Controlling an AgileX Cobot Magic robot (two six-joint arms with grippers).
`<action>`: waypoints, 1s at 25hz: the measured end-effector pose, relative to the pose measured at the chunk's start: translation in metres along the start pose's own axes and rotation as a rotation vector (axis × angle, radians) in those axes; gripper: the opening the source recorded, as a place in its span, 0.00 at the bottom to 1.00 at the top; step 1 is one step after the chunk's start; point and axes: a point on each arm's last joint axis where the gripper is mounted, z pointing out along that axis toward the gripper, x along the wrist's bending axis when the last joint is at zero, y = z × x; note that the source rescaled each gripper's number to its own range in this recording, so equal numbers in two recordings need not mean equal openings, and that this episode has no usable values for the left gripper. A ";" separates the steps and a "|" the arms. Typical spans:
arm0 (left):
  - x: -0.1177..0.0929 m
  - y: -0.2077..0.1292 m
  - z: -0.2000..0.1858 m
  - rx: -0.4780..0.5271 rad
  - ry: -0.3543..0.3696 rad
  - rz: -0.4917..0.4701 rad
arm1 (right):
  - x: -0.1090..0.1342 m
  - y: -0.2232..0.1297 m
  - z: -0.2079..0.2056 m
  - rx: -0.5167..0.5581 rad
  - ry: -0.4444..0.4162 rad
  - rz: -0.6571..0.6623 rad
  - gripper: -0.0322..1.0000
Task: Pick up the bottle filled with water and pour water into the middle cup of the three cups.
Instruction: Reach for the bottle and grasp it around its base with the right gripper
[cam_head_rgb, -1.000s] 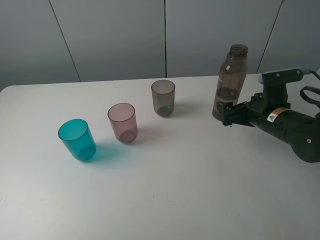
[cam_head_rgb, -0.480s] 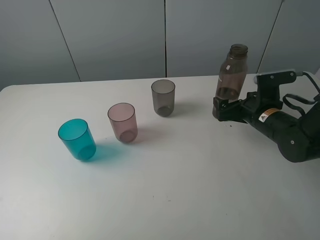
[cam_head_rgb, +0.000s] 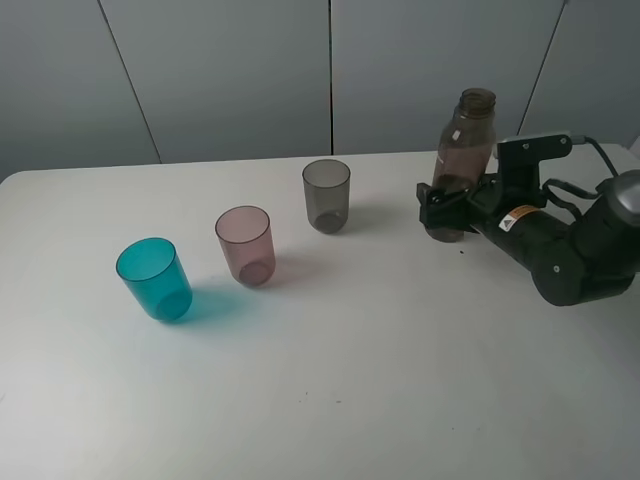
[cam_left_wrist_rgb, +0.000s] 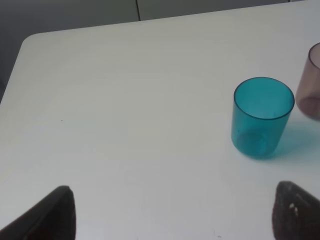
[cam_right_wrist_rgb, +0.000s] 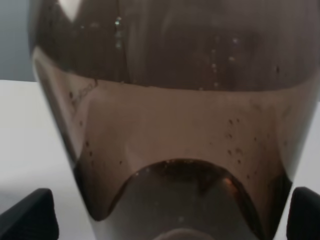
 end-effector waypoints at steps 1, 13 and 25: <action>0.000 0.000 0.000 0.000 0.000 0.000 | 0.000 -0.001 0.002 0.001 0.000 0.000 1.00; 0.000 0.000 0.000 0.000 0.000 0.000 | -0.002 -0.001 0.005 -0.016 -0.022 0.011 1.00; 0.000 0.000 0.000 0.000 0.000 0.000 | 0.000 0.006 0.012 -0.050 -0.007 0.011 1.00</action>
